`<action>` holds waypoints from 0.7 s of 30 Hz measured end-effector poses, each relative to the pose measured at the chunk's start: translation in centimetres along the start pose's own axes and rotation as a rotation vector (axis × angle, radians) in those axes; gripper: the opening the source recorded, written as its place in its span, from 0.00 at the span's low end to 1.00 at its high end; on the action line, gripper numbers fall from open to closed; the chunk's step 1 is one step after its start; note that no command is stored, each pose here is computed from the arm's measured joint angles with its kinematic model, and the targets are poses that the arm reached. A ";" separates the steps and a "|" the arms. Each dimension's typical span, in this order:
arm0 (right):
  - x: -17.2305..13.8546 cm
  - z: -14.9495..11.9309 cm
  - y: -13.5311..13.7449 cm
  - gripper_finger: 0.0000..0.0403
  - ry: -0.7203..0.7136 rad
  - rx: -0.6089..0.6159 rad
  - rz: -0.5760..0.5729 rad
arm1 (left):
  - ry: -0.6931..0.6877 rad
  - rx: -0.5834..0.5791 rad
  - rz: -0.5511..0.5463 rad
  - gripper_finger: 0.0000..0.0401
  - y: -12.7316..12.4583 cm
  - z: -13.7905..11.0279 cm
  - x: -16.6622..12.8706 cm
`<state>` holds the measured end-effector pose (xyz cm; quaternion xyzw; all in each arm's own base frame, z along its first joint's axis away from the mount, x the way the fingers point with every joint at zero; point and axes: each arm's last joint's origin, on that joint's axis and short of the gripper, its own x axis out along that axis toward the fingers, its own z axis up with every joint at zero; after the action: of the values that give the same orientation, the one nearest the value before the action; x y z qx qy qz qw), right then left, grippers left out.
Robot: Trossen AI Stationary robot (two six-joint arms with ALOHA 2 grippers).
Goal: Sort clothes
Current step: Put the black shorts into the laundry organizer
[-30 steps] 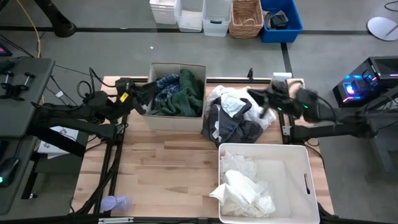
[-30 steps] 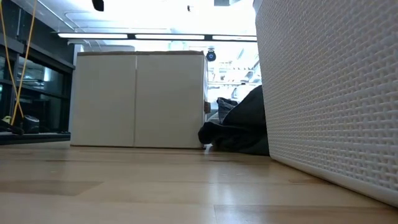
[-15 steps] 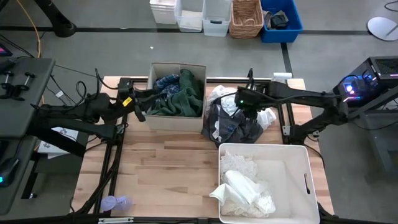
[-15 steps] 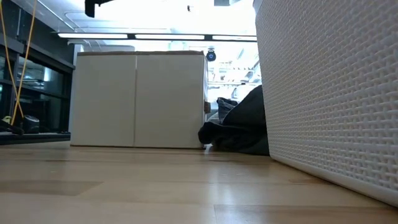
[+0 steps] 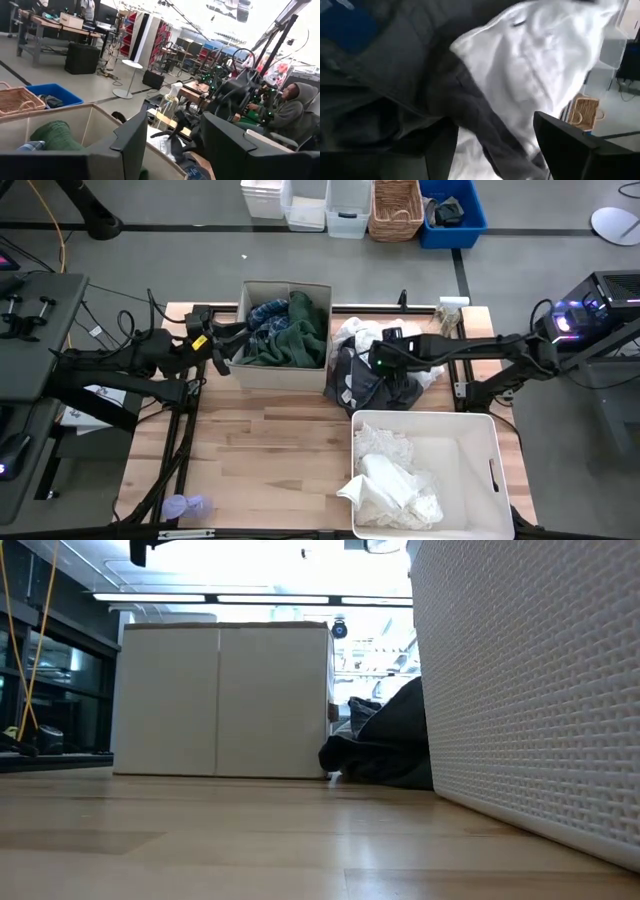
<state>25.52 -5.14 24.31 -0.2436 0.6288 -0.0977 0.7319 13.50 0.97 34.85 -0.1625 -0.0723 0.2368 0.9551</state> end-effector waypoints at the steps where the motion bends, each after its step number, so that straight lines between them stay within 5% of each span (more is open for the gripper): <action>1: 0.7 -0.1 0.3 0.63 0.012 -0.001 -0.008 | 0.000 -0.004 0.000 0.43 0.0 0.0 0.0; 4: 2.3 -0.4 1.0 0.55 0.090 0.007 -0.040 | 0.000 -0.005 0.000 0.43 0.0 0.0 0.0; 9: 2.6 0.1 0.9 0.12 0.105 0.079 -0.046 | -0.001 -0.023 0.000 0.43 0.0 0.0 0.0; 12: 0.5 1.3 -0.8 0.04 0.051 0.168 -0.072 | -0.001 -0.032 0.000 0.43 0.0 0.0 0.0; 21: -18.8 4.1 -12.1 0.01 -0.575 0.477 -0.426 | -0.015 -0.040 0.040 0.43 0.1 0.0 0.0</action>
<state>27.85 -6.16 46.93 -0.2092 0.2947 -0.3177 0.8766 13.46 1.07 34.86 -0.1812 -0.0809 0.2555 0.9462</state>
